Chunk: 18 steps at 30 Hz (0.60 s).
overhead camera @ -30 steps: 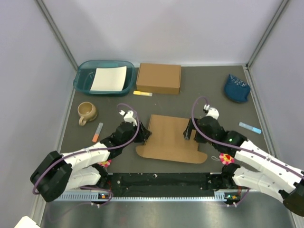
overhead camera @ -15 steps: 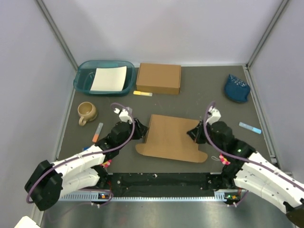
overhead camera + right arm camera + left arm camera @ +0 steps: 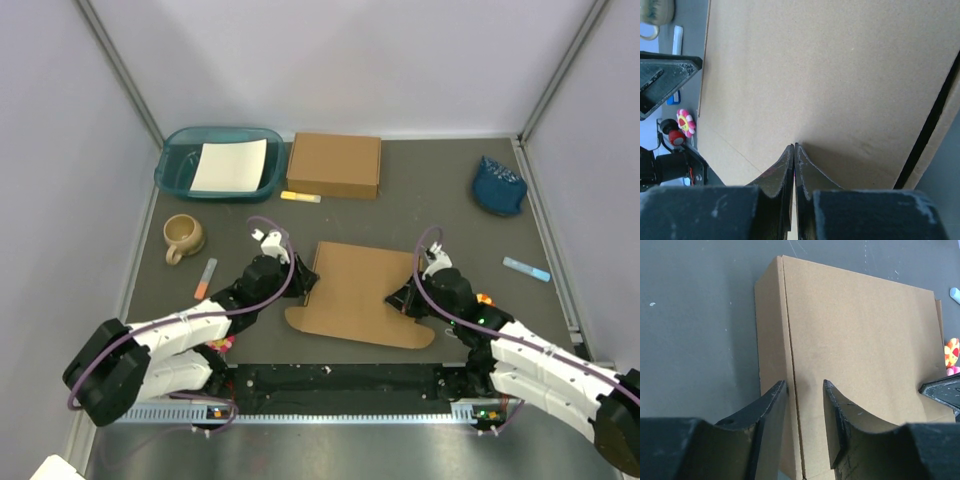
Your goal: Fold the paper box
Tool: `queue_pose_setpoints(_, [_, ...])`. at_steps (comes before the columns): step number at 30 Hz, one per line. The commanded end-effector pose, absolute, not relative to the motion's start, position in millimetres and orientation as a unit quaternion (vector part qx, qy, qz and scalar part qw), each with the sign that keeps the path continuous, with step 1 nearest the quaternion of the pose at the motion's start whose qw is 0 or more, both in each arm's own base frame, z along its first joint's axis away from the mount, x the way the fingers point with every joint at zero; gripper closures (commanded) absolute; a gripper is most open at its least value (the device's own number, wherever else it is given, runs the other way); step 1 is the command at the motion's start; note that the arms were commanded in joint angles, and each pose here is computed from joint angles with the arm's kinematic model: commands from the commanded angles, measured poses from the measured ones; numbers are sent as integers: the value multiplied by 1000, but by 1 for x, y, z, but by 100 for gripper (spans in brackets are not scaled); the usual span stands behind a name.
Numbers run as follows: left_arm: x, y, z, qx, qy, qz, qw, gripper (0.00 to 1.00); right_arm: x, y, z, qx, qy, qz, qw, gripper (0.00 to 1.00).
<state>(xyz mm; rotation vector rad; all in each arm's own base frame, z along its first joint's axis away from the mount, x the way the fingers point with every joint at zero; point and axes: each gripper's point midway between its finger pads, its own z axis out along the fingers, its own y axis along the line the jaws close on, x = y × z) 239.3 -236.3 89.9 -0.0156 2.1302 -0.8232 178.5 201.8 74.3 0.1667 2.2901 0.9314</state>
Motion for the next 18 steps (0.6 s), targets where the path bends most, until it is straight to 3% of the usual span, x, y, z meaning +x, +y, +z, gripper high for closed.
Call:
queue_pose_setpoints(1, [249,-227,107,-17,832,-320,452,58,168,183,42,80,902,307,294,100])
queue_pose_setpoints(5, [260,-214,130,-27,816,-316,483,56,159,162,14,94,927,256,256,100])
queue_pose_setpoints(7, [267,-208,142,-34,810,-314,495,55,159,171,21,71,921,284,256,100])
queue_pose_setpoints(10, [273,-201,153,-40,804,-309,506,54,180,179,77,64,875,334,343,100])
queue_pose_setpoints(12, [277,-198,158,-51,800,-307,513,50,193,176,122,61,847,343,401,87])
queue_pose_setpoints(13, [278,-196,159,-57,799,-306,514,46,196,173,140,56,836,344,423,67])
queue_pose_setpoints(14, [279,-196,160,-64,797,-308,515,41,203,170,168,58,823,342,450,56])
queue_pose_setpoints(16, [280,-197,161,-63,794,-313,517,37,203,158,173,54,840,301,448,37])
queue_pose_setpoints(18, [279,-201,158,-57,796,-321,509,34,205,151,173,67,857,269,434,29])
